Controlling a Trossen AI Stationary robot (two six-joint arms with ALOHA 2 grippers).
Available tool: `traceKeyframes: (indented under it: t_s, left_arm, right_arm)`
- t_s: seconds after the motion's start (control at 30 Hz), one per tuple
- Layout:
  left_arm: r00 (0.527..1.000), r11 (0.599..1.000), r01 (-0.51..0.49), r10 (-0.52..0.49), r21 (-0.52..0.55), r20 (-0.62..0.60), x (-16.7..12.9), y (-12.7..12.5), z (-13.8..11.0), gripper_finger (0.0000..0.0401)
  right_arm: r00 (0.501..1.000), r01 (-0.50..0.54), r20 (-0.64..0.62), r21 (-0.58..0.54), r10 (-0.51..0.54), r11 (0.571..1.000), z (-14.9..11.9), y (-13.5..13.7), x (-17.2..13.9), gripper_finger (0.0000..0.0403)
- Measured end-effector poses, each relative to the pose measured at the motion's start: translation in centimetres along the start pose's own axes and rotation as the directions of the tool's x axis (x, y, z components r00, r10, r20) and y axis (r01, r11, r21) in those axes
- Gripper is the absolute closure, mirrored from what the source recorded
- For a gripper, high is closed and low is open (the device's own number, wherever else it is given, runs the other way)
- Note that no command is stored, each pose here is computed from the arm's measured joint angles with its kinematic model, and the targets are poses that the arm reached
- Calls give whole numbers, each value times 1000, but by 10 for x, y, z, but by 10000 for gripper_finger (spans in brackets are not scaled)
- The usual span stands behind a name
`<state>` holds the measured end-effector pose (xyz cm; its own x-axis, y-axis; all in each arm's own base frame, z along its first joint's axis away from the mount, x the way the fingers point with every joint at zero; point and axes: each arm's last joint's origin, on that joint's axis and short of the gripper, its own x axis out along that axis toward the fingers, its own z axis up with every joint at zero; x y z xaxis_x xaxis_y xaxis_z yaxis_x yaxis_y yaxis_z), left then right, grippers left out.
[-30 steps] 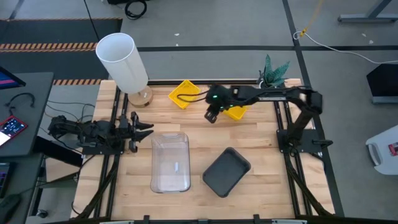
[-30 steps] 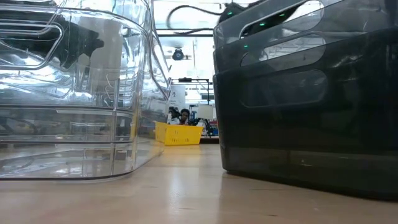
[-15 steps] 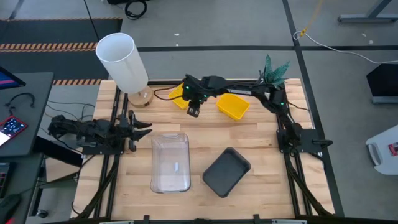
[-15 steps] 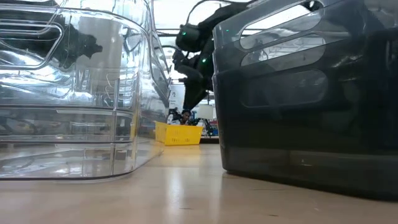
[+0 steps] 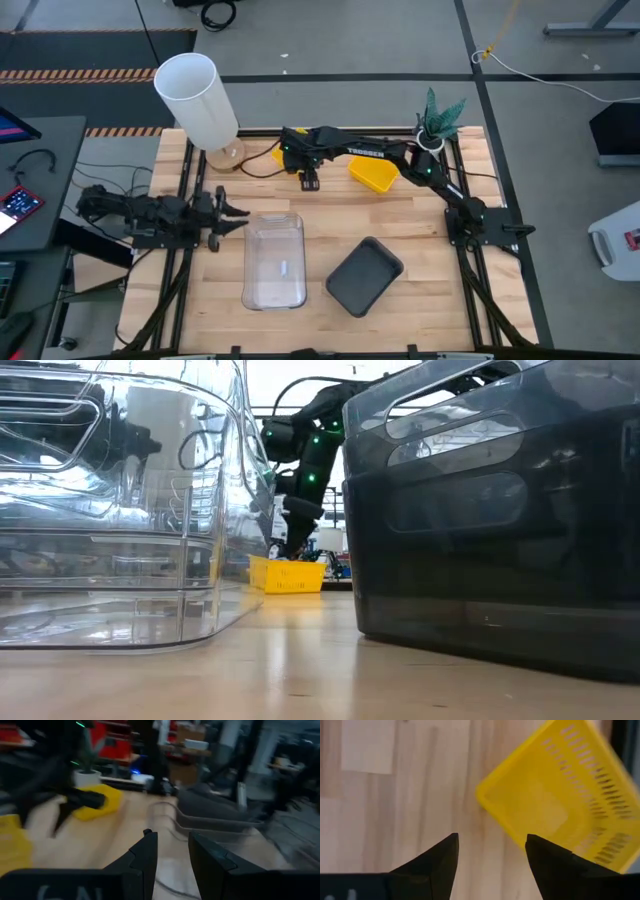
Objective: Stack baskets by color
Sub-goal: Stack the left yellow basket into the yellow bin
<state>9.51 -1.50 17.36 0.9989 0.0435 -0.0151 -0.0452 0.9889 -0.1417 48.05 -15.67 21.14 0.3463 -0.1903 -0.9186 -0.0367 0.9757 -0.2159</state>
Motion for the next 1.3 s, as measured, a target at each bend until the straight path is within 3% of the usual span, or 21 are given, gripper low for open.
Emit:
traceKeyframes:
  t_s: [0.27, 0.37, 0.7, 0.87, 1.13, 1.3]
  left_arm:
    - [996, 992, 72, -77, -102, -44, 0, -5, -3, 285]
    - [996, 986, 68, -75, -151, -38, 0, -5, -3, 285]
    - [997, 985, 68, -74, -159, -30, 0, -5, -2, 284]
    - [997, 985, 68, -74, -160, -30, 0, -5, -2, 284]
    - [997, 980, 68, -75, -185, -29, 0, -5, -2, 284]
    - [997, 980, 68, -74, -185, -30, 0, -5, -2, 284]
  right_arm:
    - [998, 57, 23, -128, -55, 990, 5, 0, -6, 168]
    - [999, 37, 7, -137, -36, 990, 1, -4, 5, 171]
    - [997, 25, -68, -174, -37, 984, -7, -1, 42, 189]
    - [997, 37, -64, -185, -50, 982, -7, -2, 45, 240]
    - [981, 130, -107, -244, -160, 961, -7, -2, 46, 385]
    - [977, 133, -128, -265, -171, 955, -6, 5, 46, 392]
